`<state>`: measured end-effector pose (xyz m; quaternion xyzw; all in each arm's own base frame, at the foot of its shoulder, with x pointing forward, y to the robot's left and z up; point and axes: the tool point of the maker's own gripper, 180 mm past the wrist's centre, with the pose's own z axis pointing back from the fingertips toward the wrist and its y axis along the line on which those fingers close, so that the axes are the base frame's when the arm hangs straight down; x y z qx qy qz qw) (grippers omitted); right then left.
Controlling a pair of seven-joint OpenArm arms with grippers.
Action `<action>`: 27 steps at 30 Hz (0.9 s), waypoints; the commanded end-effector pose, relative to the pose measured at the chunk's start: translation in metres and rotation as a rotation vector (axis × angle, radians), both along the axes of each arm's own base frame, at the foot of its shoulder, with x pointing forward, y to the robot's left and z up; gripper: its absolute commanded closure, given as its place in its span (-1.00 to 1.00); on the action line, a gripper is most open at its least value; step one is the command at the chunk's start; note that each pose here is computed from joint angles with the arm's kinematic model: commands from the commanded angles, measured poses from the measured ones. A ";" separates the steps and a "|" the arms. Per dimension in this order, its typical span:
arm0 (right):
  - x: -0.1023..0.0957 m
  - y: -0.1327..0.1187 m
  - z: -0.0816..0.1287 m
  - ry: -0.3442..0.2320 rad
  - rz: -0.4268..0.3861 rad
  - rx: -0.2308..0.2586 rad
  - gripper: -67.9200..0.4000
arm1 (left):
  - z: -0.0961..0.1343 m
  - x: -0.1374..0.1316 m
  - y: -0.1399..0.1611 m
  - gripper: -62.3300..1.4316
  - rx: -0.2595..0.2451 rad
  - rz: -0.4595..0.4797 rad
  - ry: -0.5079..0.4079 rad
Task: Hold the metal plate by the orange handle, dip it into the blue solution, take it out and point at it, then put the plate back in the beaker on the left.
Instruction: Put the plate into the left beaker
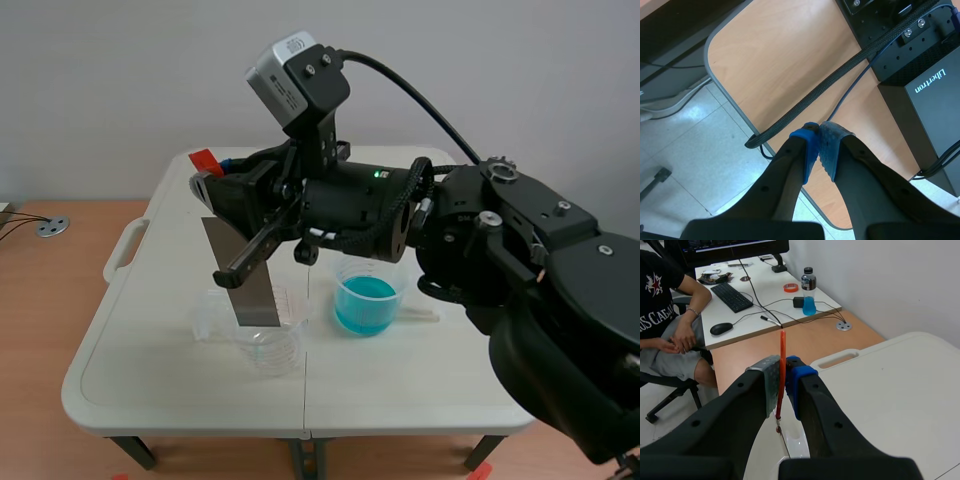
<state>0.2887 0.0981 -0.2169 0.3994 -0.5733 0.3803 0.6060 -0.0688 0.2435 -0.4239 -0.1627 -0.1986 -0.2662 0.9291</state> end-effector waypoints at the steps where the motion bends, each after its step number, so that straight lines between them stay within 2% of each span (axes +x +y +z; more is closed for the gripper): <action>1: 0.003 0.000 0.007 -0.010 -0.004 0.031 0.95 | 0.002 -0.001 -0.002 0.91 -0.010 0.000 -0.002; 19: 0.012 -0.009 -0.016 0.075 -0.047 0.107 0.95 | -0.001 -0.003 0.003 0.91 0.002 0.014 0.008; 27: 0.015 -0.013 -0.025 0.140 -0.066 0.147 0.95 | -0.003 -0.007 -0.004 0.91 -0.009 0.042 0.009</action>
